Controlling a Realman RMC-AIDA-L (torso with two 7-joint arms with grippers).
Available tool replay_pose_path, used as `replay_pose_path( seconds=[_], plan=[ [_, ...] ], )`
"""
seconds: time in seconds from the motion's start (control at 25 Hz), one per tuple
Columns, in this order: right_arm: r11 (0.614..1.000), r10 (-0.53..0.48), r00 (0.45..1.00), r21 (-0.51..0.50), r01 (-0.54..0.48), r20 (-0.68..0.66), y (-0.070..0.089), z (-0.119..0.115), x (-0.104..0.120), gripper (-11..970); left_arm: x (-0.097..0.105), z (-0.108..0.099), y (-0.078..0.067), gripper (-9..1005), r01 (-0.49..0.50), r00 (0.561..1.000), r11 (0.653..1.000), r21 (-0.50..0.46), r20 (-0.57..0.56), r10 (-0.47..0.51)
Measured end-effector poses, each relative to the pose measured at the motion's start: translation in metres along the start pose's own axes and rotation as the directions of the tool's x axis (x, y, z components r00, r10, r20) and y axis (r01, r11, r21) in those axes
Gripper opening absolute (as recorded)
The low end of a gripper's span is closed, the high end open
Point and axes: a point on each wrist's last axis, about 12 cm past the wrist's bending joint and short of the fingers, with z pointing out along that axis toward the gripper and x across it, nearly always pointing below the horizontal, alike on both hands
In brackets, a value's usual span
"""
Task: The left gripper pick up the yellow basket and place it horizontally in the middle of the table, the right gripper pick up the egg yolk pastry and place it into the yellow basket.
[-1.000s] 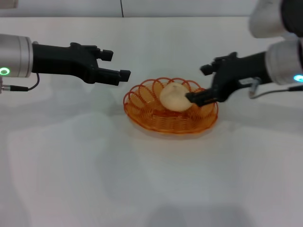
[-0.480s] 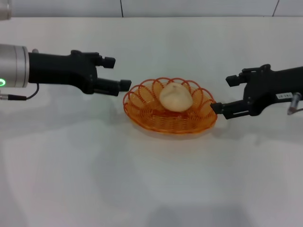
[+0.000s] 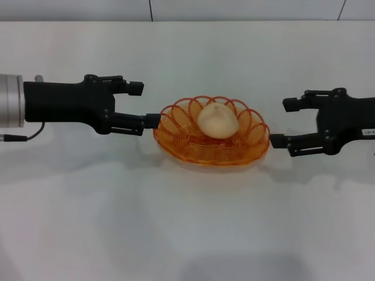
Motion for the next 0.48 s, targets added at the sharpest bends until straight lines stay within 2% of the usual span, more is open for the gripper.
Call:
replay_pose_path(
  seconds=[0.48],
  plan=[
    [1.0,0.016,1.0,-0.011,-0.016,-0.001,-0.0015,-0.0083,0.0077,825,0.0052,-0.0031,-0.0058,887,-0.003,1.0,1.0,0.026,0.016,0.002]
  ],
)
